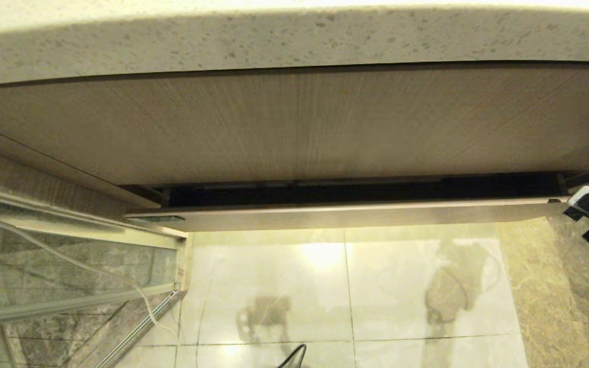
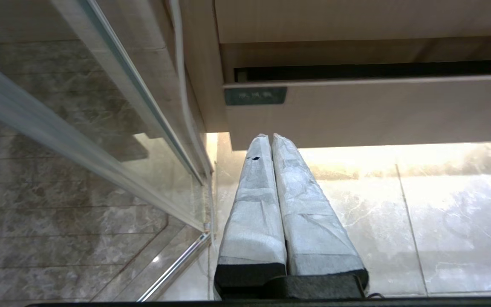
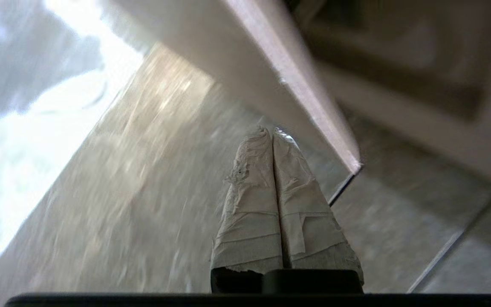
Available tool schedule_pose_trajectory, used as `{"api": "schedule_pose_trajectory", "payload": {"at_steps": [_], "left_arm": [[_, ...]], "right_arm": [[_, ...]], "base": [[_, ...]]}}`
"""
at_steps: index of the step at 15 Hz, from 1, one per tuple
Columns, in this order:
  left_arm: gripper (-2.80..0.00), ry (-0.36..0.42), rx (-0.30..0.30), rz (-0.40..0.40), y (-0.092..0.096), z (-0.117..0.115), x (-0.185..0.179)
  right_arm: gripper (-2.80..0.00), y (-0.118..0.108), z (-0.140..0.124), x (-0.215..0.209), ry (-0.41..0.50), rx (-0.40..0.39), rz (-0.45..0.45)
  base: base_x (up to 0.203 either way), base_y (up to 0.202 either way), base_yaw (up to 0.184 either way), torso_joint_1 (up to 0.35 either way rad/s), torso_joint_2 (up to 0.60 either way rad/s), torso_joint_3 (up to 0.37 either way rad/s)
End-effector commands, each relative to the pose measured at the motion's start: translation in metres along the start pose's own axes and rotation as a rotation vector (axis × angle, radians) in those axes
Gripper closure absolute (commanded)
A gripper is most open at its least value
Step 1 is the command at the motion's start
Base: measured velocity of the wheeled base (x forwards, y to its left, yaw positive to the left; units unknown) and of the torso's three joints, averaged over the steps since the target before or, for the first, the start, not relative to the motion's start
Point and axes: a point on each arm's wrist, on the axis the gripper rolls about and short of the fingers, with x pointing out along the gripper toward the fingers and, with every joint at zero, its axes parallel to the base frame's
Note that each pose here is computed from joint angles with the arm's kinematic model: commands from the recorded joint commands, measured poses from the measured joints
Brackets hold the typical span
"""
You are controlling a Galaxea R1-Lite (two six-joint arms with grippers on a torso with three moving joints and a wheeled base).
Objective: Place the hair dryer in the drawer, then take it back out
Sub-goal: Close the drawer
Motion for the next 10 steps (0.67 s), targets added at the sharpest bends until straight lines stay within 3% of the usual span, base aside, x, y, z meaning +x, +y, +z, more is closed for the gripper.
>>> {"api": "schedule_pose_trajectory", "payload": {"at_steps": [1,8,10], "left_arm": [[0.00,0.038,0.000,0.000,0.000,-0.011,0.001],[0.00,0.038,0.000,0.000,0.000,-0.011,0.001],[0.00,0.038,0.000,0.000,0.000,-0.011,0.001]], "right_arm": [[0.00,-0.005,0.012,0.004,-0.058,0.032,-0.067],[0.00,-0.021,0.026,0.000,-0.105,0.059,-0.143],[0.00,-0.022,0.023,-0.005,-0.072,0.061,-0.104]], "base": [[0.000,0.000,0.000,0.000,0.00,0.000],[0.000,0.000,0.000,0.000,0.00,0.000],[0.000,0.000,0.000,0.000,0.00,0.000]]}}
